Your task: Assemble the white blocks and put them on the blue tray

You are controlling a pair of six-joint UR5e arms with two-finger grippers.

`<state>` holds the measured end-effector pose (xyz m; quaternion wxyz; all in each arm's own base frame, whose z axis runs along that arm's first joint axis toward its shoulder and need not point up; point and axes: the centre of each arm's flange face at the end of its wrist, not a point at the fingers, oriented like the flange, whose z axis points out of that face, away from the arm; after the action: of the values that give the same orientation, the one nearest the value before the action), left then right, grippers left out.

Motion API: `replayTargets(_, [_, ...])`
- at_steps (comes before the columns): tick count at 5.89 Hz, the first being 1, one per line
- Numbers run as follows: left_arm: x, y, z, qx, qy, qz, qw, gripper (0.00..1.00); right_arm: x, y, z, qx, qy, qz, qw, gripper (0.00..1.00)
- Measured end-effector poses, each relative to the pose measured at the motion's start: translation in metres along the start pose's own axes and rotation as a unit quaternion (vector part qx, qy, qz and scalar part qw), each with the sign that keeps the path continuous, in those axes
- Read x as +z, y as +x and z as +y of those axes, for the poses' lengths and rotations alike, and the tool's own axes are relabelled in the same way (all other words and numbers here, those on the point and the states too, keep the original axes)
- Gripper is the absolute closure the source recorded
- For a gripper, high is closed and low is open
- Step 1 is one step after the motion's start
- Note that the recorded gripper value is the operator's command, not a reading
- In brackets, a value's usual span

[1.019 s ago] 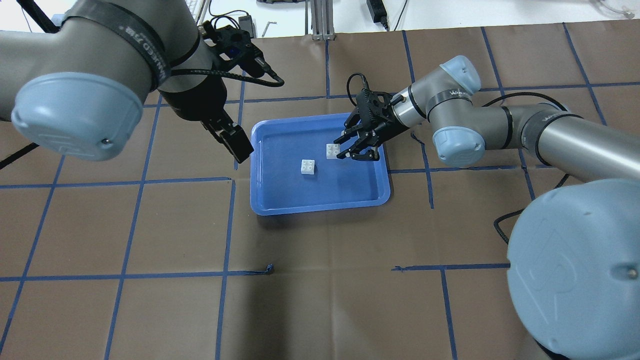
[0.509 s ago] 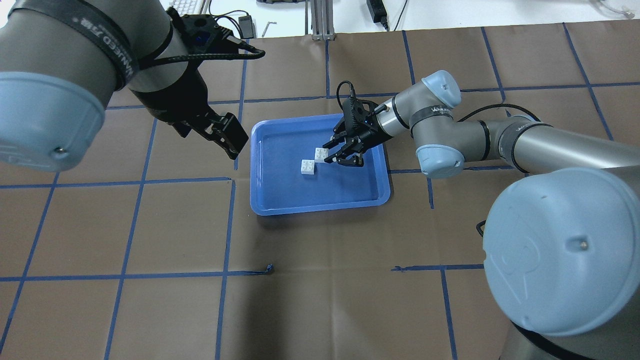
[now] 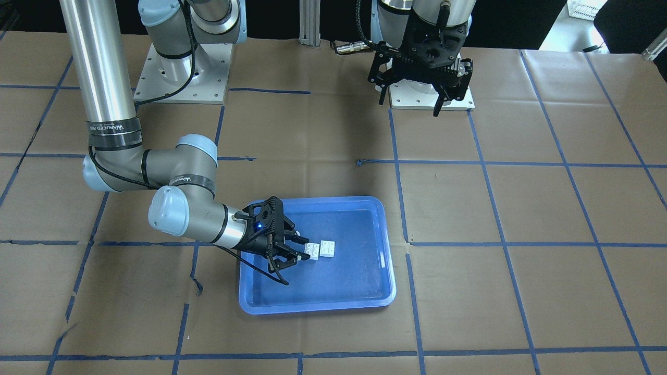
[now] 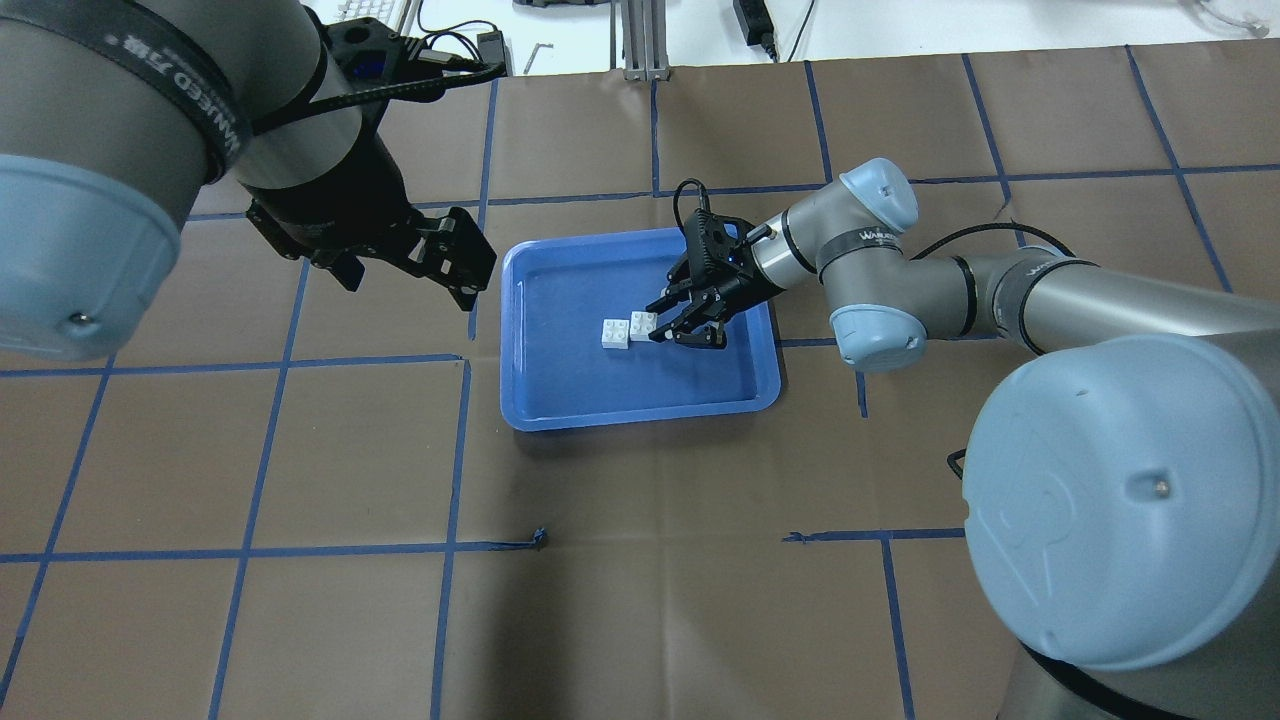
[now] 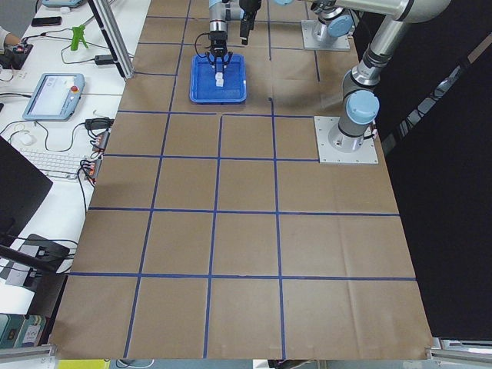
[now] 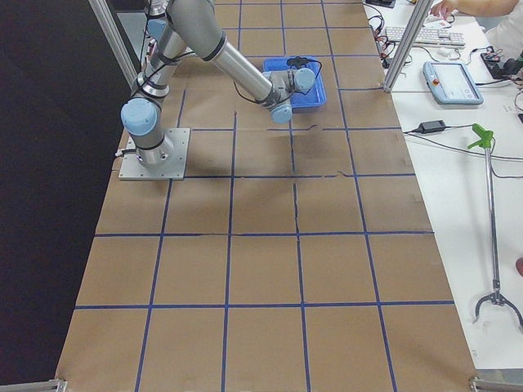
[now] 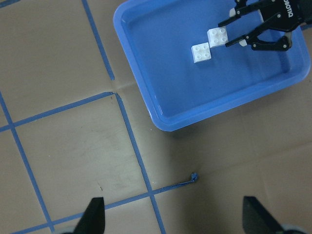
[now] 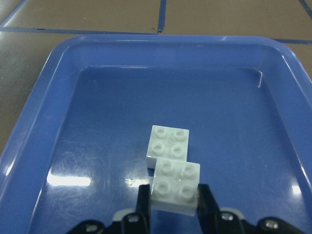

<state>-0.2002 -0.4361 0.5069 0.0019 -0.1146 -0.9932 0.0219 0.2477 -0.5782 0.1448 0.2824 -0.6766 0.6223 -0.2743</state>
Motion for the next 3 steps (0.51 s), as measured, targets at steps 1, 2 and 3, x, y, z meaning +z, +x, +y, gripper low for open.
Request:
replayTargets(1, [-0.0006,0.0,0.0002,-0.001,0.001,0.0,1.0,0.01,0.0016,-0.0015,-0.0002,0.0,0.0,-0.002,1.0,0.7])
replayTargets(2, [-0.0018,-0.0002,0.0006,-0.001,0.003,-0.001,1.0,0.01,0.0036,-0.0025,-0.0014,-0.001,0.0,-0.004,1.0,0.7])
replayTargets(3, [-0.0034,-0.0005,0.0005,-0.002,0.005,-0.001,1.0,0.01,0.0052,-0.0033,-0.0026,-0.001,0.0,-0.005,1.0,0.7])
